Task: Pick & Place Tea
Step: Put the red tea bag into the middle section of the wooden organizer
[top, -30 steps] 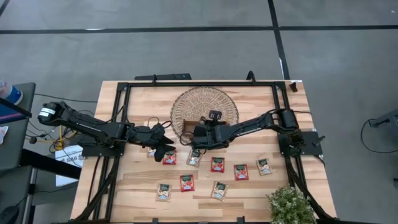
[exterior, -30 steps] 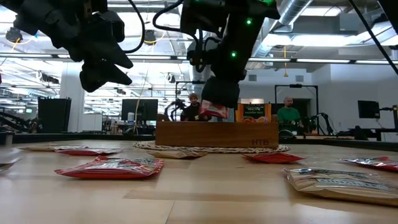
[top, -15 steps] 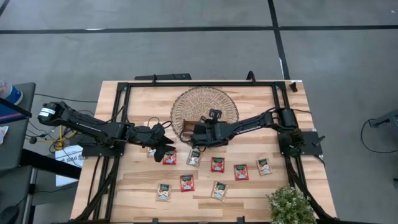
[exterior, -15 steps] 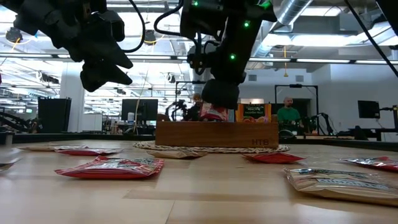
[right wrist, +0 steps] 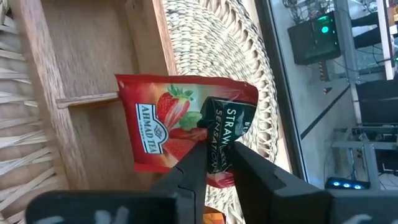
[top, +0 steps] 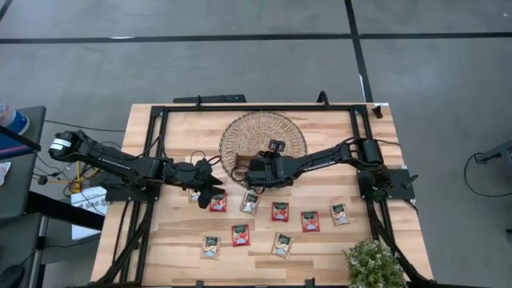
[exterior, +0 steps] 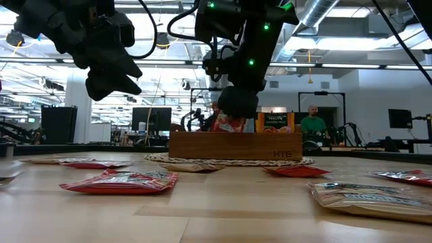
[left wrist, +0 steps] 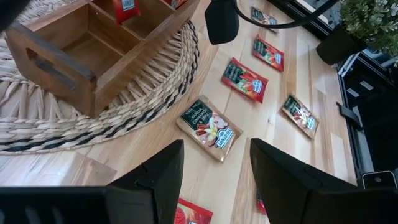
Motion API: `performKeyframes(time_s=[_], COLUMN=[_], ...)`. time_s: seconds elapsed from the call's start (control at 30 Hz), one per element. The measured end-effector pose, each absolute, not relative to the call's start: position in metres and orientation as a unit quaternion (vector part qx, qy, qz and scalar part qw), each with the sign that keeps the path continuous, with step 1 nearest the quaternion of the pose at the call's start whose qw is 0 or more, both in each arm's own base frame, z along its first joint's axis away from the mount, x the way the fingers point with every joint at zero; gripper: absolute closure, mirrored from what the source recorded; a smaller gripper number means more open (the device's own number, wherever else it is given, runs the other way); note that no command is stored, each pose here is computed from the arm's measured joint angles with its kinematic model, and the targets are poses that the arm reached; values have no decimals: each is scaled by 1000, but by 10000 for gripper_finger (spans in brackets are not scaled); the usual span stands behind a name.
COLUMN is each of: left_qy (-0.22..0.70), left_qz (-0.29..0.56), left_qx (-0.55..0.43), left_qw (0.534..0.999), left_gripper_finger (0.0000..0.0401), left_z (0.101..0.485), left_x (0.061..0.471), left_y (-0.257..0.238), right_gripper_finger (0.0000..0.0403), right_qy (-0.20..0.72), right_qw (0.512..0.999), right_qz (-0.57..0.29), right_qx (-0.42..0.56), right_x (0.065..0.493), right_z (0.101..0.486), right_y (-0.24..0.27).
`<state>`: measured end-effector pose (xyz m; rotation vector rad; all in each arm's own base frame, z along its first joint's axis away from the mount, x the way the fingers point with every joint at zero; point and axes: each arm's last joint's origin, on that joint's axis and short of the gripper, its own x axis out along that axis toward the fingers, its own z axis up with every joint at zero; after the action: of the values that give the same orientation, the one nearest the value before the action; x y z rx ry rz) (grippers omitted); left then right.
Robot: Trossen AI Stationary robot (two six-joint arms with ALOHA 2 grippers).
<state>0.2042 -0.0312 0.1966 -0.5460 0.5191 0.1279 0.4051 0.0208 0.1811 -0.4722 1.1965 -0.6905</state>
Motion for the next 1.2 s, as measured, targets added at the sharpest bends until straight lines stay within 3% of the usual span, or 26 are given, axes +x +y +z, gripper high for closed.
performKeyframes(time_s=[0.6,1.2], left_qy=[258,257], left_qz=[51,51], left_qx=[-270,-270], left_qw=[926,927], left_gripper_finger=[224,224], left_z=[197,197], left_x=[204,204], left_y=[-32,-32], right_gripper_finger=[335,335], right_qy=[582,596], right_qw=[699,715], right_qz=[-293,-236], right_qx=[-294,-278], right_x=[400,403], right_z=[182,180], right_y=[14,17])
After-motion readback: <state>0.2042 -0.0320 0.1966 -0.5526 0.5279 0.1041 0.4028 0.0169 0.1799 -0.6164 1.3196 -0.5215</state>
